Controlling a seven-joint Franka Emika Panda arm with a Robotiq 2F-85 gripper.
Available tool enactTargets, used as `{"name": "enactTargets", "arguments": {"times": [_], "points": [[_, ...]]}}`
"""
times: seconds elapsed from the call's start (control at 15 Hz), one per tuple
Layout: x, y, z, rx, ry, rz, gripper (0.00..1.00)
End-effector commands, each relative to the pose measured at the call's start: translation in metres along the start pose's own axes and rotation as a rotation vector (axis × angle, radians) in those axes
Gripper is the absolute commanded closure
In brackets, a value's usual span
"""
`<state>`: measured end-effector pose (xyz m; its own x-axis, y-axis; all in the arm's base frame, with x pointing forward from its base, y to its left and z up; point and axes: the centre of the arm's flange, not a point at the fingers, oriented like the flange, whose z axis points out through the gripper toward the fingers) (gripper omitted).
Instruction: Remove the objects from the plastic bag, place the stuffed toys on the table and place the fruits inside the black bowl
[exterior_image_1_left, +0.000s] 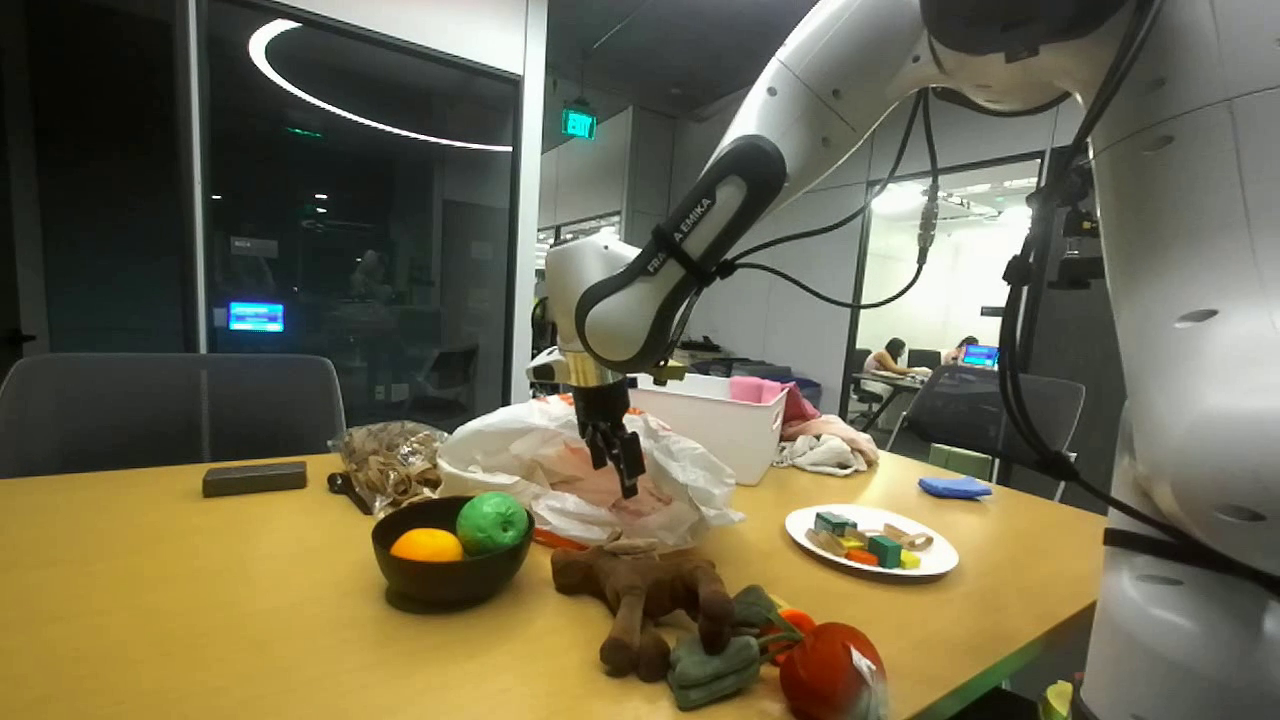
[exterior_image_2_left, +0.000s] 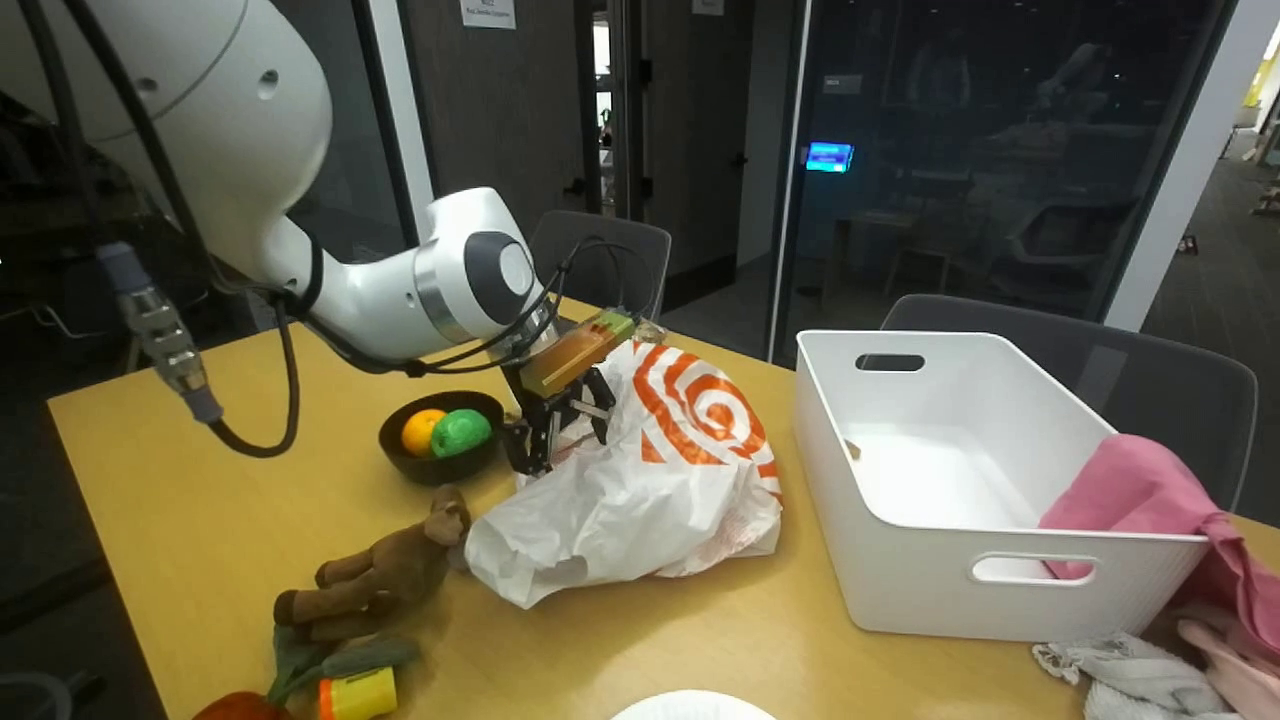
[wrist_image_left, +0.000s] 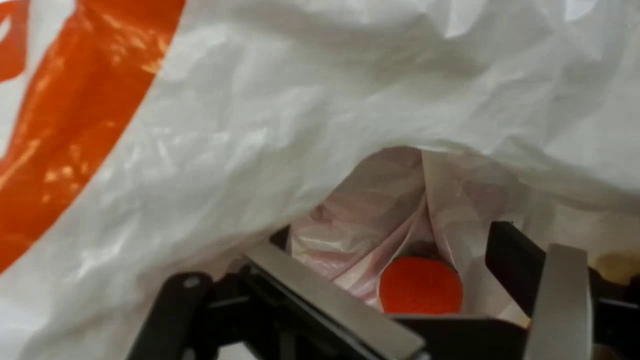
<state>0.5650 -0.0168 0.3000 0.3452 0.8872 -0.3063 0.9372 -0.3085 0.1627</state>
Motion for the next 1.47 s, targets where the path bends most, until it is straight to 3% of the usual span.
{"name": "enactTargets", "arguments": {"times": [0.0,0.33,1.0,1.07,1.2,1.4], "points": [[0.0,0.0,0.014,-0.007,0.018,-0.02,0.0],[0.006,-0.01,0.027,-0.007,0.047,-0.04,0.0],[0.039,-0.035,0.017,0.027,0.15,-0.083,0.0],[0.041,-0.034,0.016,0.021,0.156,-0.08,0.25],[0.042,-0.033,0.015,0.021,0.164,-0.081,0.32],[0.04,-0.031,0.014,0.015,0.166,-0.069,0.57]]}}
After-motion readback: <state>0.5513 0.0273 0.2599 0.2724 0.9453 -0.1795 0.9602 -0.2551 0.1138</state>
